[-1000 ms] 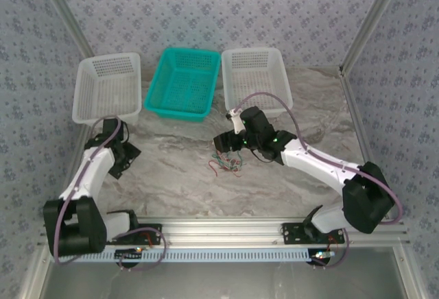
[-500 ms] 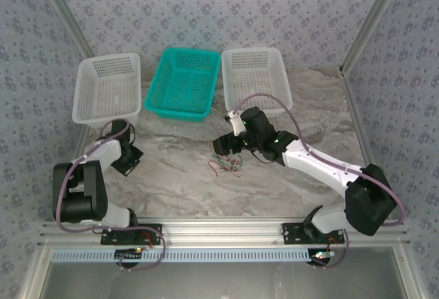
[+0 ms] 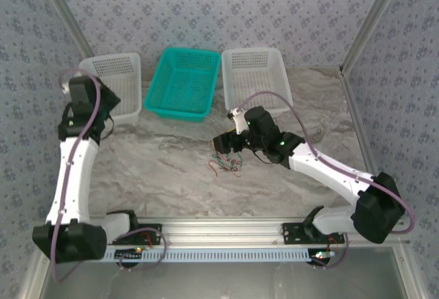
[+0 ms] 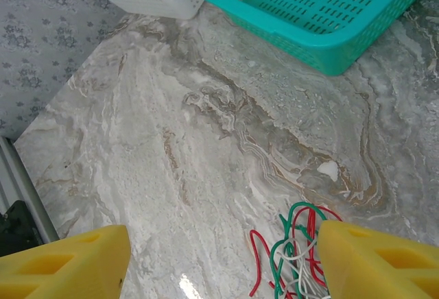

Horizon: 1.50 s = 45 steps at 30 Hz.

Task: Untangle the cables
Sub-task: Place the cable into the container, then untie the cable from multiple cables.

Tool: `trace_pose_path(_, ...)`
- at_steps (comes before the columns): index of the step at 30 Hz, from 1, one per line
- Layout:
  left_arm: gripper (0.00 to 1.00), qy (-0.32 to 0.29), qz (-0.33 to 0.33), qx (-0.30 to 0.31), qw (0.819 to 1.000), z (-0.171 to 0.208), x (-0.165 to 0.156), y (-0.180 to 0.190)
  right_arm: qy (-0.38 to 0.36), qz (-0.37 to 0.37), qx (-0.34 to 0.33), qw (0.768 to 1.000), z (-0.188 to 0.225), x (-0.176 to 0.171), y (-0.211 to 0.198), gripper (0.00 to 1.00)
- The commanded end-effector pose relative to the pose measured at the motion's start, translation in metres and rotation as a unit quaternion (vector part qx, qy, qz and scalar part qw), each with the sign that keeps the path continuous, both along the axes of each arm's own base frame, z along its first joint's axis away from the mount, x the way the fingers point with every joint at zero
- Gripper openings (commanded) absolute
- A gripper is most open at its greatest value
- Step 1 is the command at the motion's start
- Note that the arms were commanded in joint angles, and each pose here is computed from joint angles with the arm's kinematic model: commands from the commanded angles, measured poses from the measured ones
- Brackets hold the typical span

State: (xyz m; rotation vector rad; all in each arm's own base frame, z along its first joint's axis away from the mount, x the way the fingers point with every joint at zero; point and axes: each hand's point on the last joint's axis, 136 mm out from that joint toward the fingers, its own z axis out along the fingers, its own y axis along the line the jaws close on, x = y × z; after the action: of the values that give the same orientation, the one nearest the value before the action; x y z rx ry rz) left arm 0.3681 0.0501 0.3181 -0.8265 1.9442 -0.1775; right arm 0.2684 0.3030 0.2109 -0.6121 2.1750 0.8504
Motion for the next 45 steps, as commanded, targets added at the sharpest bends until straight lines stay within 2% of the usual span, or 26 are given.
trace_pose_path(1,0.00,0.062,0.041,0.087,0.993,-0.017,0.039,0.039,-0.011,-0.011,0.009,1.000,0.016,0.002,0.000,0.75)
trace_pose_path(4,0.00,0.078,0.060,0.094,0.991,-0.033,0.082,0.069,-0.008,-0.010,0.003,1.000,0.014,0.000,-0.002,0.75)
trace_pose_path(6,0.00,0.074,0.015,0.076,0.994,-0.052,0.121,0.072,-0.008,-0.011,-0.002,1.000,0.013,-0.001,-0.004,0.75)
trace_pose_path(10,0.03,0.099,-0.030,0.041,0.994,-0.086,0.174,0.077,-0.010,-0.012,-0.012,1.000,0.011,0.000,-0.007,0.75)
trace_pose_path(11,0.13,0.100,-0.035,0.044,0.993,-0.089,0.183,0.077,-0.011,-0.012,-0.016,1.000,0.011,0.000,-0.008,0.75)
trace_pose_path(13,0.46,0.091,-0.045,0.039,0.994,-0.093,0.195,0.075,-0.011,-0.011,-0.024,1.000,0.010,-0.001,-0.011,0.75)
trace_pose_path(14,0.56,0.082,-0.049,0.036,0.995,-0.089,0.197,0.073,-0.012,-0.011,-0.027,0.999,0.009,-0.001,-0.012,0.75)
trace_pose_path(16,0.66,0.064,-0.050,0.026,0.996,-0.076,0.195,0.068,-0.013,-0.016,-0.033,0.999,0.006,-0.001,-0.015,0.75)
trace_pose_path(20,0.70,0.015,-0.054,0.016,0.998,-0.037,0.173,0.050,-0.010,-0.032,-0.034,0.999,0.001,0.003,-0.018,0.76)
trace_pose_path(23,0.69,-0.014,-0.061,-0.009,0.998,-0.005,0.142,0.023,-0.009,-0.064,-0.039,0.997,-0.006,0.013,-0.027,0.76)
trace_pose_path(26,0.68,-0.057,-0.137,-0.011,0.989,0.022,0.109,-0.045,0.001,-0.096,-0.049,0.994,-0.020,0.023,-0.039,0.76)
trace_pose_path(29,0.66,-0.078,-0.262,0.003,0.962,0.031,0.069,-0.138,0.018,-0.117,-0.065,0.991,-0.039,0.029,-0.053,0.76)
trace_pose_path(32,0.65,-0.038,-0.373,0.022,0.927,0.006,0.023,-0.218,0.041,-0.121,-0.076,0.989,-0.058,0.028,-0.062,0.76)
trace_pose_path(33,0.64,-0.021,-0.414,0.029,0.910,-0.006,0.006,-0.243,0.051,-0.120,-0.078,0.988,-0.064,0.026,-0.065,0.76)
trace_pose_path(36,0.64,0.033,-0.488,0.044,0.871,-0.048,-0.036,-0.288,0.085,-0.113,-0.081,0.987,-0.083,0.018,-0.068,0.76)
trace_pose_path(40,0.63,0.117,-0.523,0.025,0.844,-0.105,-0.077,-0.316,0.138,-0.100,-0.074,0.983,-0.106,0.004,-0.066,0.75)
trace_pose_path(45,0.56,0.208,-0.543,0.025,0.814,-0.166,-0.102,-0.342,0.183,-0.106,-0.053,0.976,-0.129,-0.006,-0.062,0.75)
